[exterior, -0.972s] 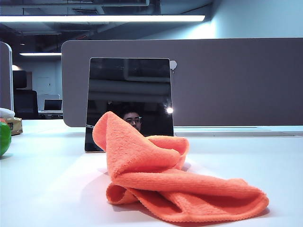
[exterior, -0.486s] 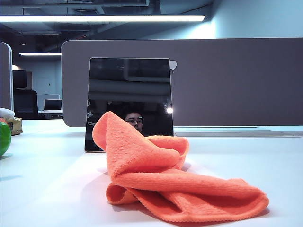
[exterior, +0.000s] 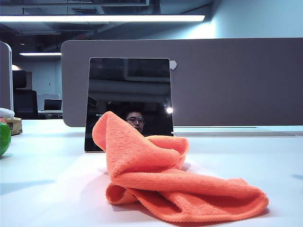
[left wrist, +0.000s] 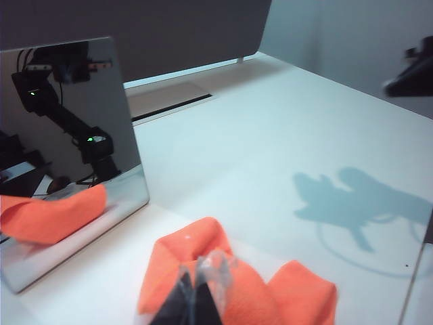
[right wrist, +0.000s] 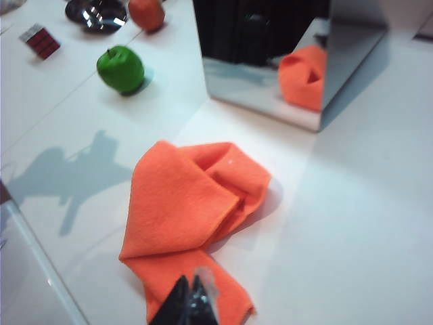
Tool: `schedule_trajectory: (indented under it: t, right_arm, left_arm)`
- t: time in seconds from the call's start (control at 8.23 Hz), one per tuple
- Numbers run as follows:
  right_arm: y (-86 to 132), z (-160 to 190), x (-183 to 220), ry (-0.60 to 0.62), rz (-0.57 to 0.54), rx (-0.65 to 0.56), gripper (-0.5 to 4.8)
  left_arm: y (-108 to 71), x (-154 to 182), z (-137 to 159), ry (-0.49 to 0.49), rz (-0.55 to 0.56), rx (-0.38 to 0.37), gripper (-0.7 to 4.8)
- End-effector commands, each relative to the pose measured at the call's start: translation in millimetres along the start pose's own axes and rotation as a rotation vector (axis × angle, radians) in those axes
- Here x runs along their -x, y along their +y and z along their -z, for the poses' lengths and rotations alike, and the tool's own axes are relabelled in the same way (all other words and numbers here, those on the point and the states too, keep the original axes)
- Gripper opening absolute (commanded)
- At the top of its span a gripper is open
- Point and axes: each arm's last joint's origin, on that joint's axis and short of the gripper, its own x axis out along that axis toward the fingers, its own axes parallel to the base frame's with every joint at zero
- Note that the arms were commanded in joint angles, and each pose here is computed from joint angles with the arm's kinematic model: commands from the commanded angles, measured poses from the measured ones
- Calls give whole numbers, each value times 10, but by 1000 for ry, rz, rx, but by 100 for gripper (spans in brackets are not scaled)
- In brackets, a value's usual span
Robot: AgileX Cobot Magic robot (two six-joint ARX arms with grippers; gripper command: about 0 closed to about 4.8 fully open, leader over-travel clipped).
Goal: Pick up the cloth from the table and use it to cover the mirror.
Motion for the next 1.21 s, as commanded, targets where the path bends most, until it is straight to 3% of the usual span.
schedule_trajectory:
  t: [0.12,0.24,0.61,0.73,0.85,1.09,1.21]
  right_arm:
    - [-201,-125,-954,161,-221,-3,-4]
    - [-386,-28,-1480,257,-242,-173,62]
    - [-576,71,-1827,296,-223,-390,117]
    - [-598,68,-1870,286,-218,-431,117]
    - [-612,48,-1896,268,-207,-468,119]
    - [-625,52,-1913,264,-185,-478,123]
    - [-654,92,-1965,285,-179,-502,150]
  left_arm:
    - [-19,-5,-18,-13,22,-16,-5]
    - [-17,-5,29,25,17,23,-1]
    - [37,-46,198,171,-34,164,37]
    - [68,-78,228,199,-30,207,41]
    - [110,-130,258,226,2,252,135]
    - [129,-151,271,237,9,254,156]
    - [127,-152,269,235,18,252,156]
